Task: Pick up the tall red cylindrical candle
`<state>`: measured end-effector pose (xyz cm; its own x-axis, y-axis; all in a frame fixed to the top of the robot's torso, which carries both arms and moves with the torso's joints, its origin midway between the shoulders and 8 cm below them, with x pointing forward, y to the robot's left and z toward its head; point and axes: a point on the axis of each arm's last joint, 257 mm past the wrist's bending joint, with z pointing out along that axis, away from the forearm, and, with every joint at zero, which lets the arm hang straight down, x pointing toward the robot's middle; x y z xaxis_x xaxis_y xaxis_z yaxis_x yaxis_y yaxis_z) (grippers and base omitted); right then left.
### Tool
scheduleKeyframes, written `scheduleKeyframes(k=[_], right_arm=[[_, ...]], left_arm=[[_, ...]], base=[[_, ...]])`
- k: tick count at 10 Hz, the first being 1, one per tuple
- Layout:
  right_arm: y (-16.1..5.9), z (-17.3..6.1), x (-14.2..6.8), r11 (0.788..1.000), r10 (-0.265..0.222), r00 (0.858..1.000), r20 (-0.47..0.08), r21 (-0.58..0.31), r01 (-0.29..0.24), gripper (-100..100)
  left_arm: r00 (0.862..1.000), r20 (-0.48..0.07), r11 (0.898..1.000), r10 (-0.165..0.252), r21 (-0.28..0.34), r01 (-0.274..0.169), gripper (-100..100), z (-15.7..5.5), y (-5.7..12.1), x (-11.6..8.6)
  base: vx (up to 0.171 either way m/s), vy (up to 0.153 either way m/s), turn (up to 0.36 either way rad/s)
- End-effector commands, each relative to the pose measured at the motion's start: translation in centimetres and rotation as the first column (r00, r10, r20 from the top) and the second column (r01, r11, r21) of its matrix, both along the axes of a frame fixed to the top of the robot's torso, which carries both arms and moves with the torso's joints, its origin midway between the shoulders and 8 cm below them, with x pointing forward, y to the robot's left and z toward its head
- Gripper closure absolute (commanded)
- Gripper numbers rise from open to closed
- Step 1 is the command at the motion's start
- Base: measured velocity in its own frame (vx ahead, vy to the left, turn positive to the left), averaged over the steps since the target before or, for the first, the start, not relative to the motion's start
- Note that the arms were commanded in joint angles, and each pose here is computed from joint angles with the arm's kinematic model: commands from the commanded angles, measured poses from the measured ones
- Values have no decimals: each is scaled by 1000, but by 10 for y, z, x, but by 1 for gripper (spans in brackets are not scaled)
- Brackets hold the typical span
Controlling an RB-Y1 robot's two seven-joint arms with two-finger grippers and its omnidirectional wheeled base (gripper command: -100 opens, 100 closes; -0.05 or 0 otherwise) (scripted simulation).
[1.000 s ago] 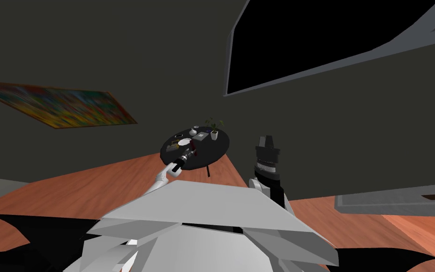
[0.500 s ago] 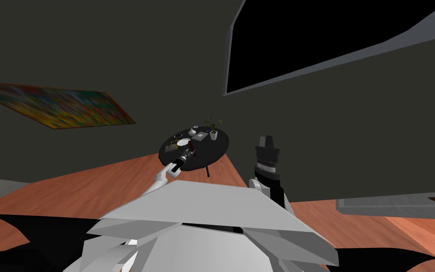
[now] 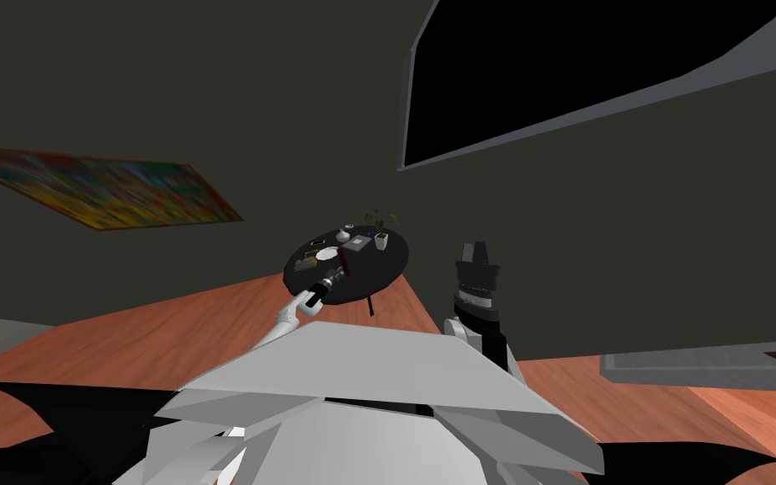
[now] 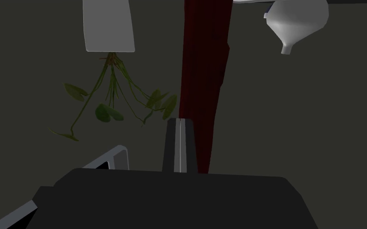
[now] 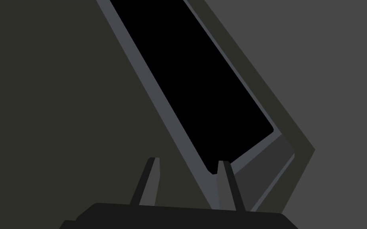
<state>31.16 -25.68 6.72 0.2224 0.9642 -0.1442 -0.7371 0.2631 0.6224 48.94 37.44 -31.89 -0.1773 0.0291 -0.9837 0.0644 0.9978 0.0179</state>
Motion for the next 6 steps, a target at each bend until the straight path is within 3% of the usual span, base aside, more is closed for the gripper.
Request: scheduleKeyframes(k=[1, 2, 6], right_arm=[[0, 0, 0, 1000, 0, 1000, 0, 0, 0, 0], [0, 0, 0, 1000, 0, 1000, 0, 0, 0, 0], [0, 0, 0, 1000, 0, 1000, 0, 0, 0, 0]], left_arm=[[1000, 0, 1000, 0, 0, 0, 0, 0, 0, 0], [1000, -3, 1000, 18, 5, -18, -100, -1, 9, 4], [998, -11, 998, 61, 17, -60, -100, -4, 30, 13]], base=[[0, 0, 0], [-11, 9, -122], [-20, 27, -104]])
